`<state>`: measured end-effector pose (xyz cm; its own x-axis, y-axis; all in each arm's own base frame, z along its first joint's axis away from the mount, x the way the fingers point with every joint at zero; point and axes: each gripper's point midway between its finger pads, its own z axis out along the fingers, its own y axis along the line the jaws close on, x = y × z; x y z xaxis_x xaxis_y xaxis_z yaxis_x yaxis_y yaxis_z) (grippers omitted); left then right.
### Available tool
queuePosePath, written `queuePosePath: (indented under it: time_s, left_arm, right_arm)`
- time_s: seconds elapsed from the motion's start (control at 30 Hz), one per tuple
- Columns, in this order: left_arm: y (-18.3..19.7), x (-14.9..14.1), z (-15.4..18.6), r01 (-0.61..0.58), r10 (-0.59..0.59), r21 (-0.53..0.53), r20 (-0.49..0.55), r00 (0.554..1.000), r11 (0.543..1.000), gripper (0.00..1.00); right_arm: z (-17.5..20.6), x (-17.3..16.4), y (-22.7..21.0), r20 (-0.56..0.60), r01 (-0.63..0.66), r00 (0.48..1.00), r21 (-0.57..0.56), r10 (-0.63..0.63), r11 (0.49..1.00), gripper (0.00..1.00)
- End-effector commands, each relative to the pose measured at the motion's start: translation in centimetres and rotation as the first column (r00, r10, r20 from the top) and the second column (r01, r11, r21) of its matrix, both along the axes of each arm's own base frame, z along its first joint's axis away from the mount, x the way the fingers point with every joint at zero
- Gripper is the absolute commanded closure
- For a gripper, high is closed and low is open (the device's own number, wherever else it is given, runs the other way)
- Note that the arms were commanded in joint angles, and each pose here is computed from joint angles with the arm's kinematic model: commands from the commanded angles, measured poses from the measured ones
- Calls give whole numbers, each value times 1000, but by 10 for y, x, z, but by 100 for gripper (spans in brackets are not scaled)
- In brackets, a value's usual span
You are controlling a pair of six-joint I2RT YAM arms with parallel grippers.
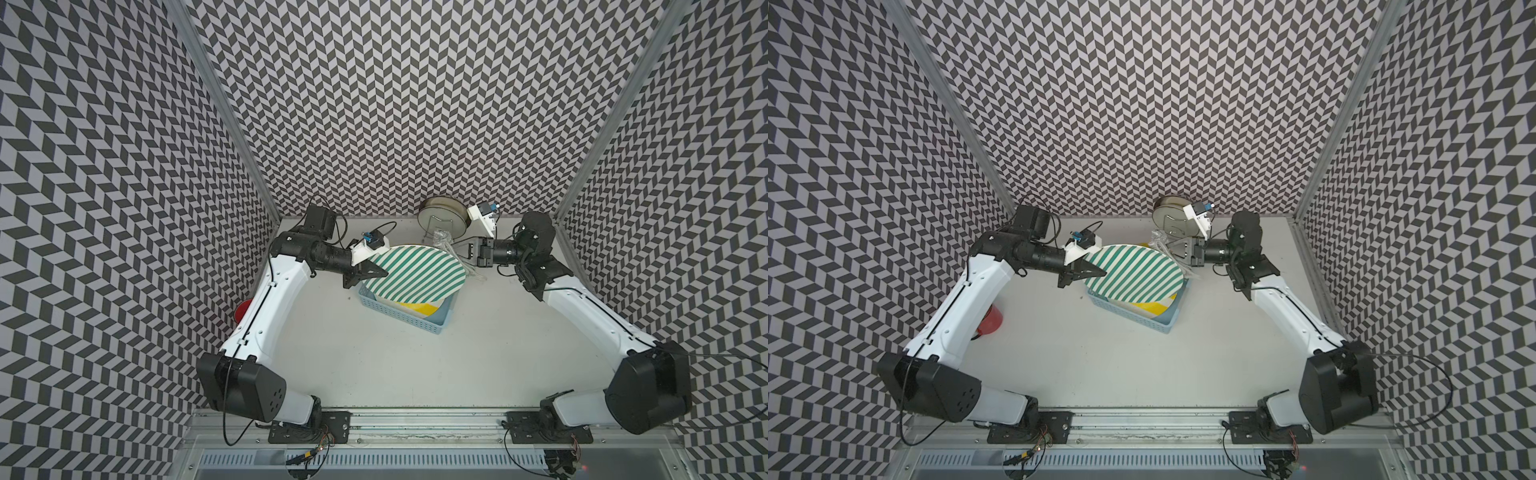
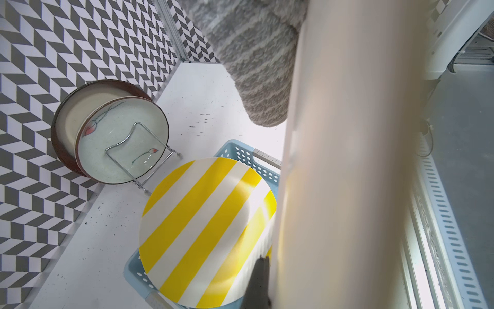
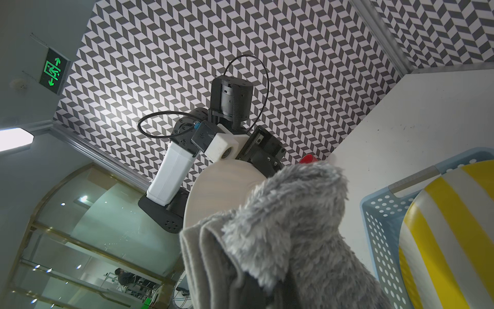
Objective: Wipe the wet plate dry
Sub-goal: Wipe the plate with towel.
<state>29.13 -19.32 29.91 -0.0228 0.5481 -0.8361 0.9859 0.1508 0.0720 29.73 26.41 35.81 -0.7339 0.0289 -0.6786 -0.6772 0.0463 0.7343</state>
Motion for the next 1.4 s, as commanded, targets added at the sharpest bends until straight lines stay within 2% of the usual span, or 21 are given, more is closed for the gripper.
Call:
queuePosePath:
  time_s: [0.0, 0.43, 0.8, 0.97, 1.13, 1.37]
  left_arm:
    - [13, 33, 26, -122, 123, -73, 6, 992, 990, 100]
    - [2, 17, 39, -95, 69, -187, -140, 988, 978, 100]
    - [11, 54, 35, -279, 219, -244, -246, 944, 929, 100]
    - [9, 59, 31, -310, 229, -268, -294, 928, 912, 100]
    - [5, 60, 32, -342, 214, -310, -381, 899, 887, 100]
    - [1, 68, 28, -434, 188, -342, -563, 805, 834, 100]
  right_arm:
    - [5, -36, 2, 22, -137, 990, 11, 137, 990, 100]
    - [-10, -32, 3, 13, -121, 993, 13, 121, 993, 100]
    - [-3, -37, 0, 60, -96, 994, 32, 94, 995, 100]
    - [2, -38, -2, 79, -65, 995, 53, 60, 996, 100]
    - [8, -36, -5, 82, -15, 997, 89, 8, 996, 100]
    - [15, -36, -11, 100, 52, 993, 162, -69, 985, 100]
